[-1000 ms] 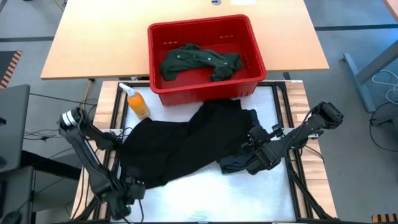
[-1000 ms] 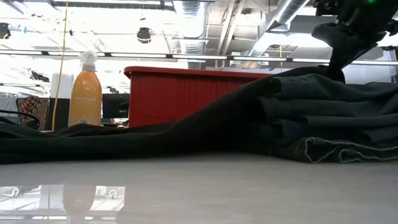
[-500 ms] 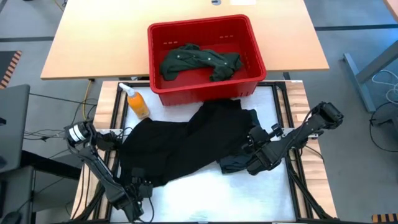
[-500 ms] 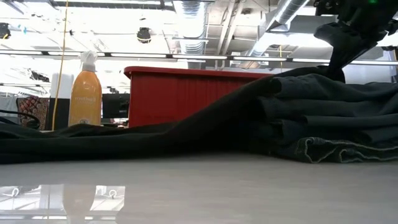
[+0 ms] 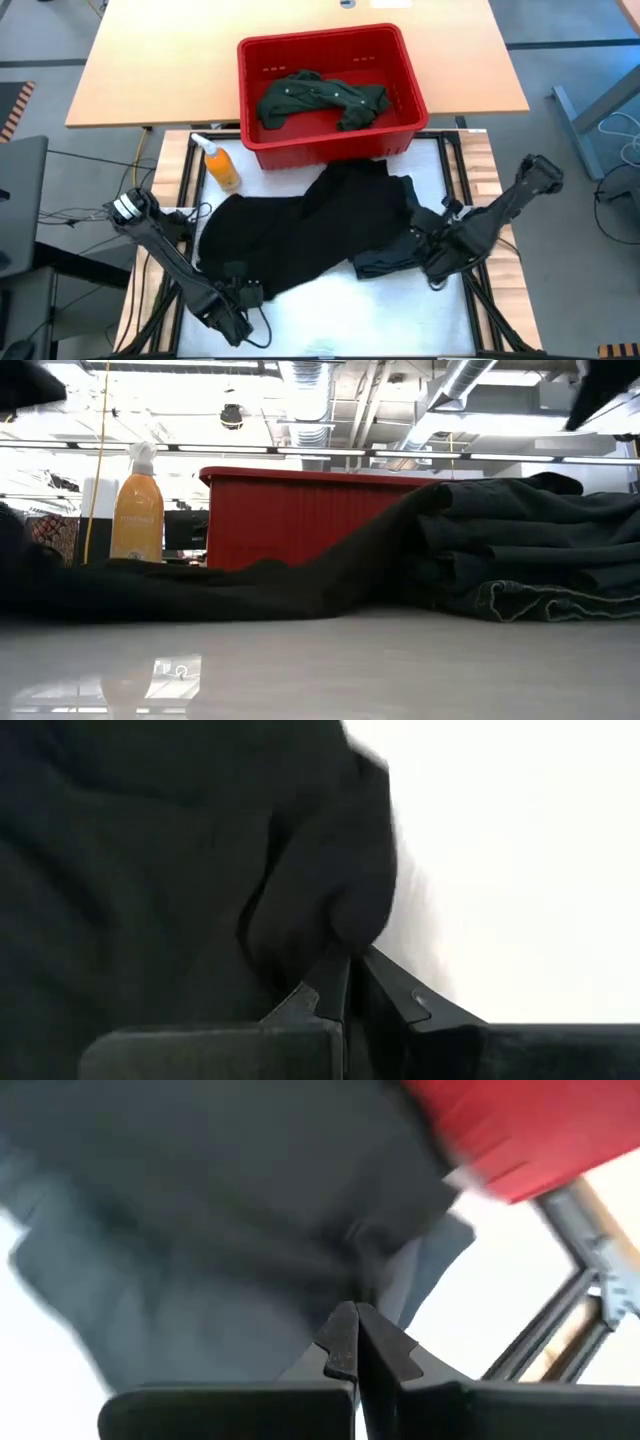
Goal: Fold Laundry from Bin
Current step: Fold the black shirt
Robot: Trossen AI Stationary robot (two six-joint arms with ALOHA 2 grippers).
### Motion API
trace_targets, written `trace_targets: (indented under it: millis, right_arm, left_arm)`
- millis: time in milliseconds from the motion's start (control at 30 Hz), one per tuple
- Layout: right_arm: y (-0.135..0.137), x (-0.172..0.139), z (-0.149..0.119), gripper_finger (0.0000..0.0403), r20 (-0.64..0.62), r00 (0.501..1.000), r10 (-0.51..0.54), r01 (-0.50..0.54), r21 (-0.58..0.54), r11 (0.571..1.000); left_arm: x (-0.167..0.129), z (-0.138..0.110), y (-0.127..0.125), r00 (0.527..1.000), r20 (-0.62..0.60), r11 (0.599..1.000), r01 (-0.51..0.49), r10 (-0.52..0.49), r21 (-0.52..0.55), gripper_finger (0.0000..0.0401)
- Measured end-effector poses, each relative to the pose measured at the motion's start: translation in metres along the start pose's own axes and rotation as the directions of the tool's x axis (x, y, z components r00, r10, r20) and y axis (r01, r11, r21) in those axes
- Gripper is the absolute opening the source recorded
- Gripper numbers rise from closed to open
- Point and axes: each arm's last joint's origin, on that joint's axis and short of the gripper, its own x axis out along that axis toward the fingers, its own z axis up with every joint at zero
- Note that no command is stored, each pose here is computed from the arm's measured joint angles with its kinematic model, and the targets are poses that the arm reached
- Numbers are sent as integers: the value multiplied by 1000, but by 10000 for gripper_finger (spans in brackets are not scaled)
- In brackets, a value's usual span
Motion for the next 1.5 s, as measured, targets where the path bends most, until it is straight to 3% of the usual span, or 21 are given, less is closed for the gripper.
trace_targets:
  millis: [133,233,300,467,700,867,1033,1167,1267,1500]
  right_arm:
    - [-11,-11,-3,21,-106,988,109,-117,-70,991]
    - [-13,-14,-4,24,-86,987,133,-142,-112,983]
    - [-10,-14,-2,33,-38,990,135,-140,-230,963]
    - [12,-6,7,71,50,987,153,-112,-470,876]
    - [35,22,18,130,-77,992,99,-125,-666,735]
    - [36,43,30,158,-147,988,37,-132,-715,686]
    - [28,55,42,164,-166,986,14,-130,-716,686]
    - [24,60,46,161,-267,961,71,-240,-682,690]
    - [23,62,46,160,-273,959,71,-247,-693,677]
    - [14,85,33,155,-347,937,-30,-241,-706,667]
  left_arm:
    - [-40,13,0,999,18,999,32,-32,-6,0]
    - [-71,15,1,1000,-1,1000,0,0,-1,0]
    - [-90,16,4,1000,4,1000,-30,30,-4,0]
    - [-127,19,16,994,24,992,-103,105,-71,0]
    - [-142,18,18,998,29,995,-59,62,-74,0]
    - [-143,18,18,998,31,995,-57,60,-85,0]
    - [-143,18,18,998,31,993,-57,60,-100,0]
    - [-143,17,18,998,32,994,-56,59,-97,0]
    - [-143,18,18,998,32,994,-57,60,-95,0]
    - [-144,16,17,997,47,995,-64,68,-76,0]
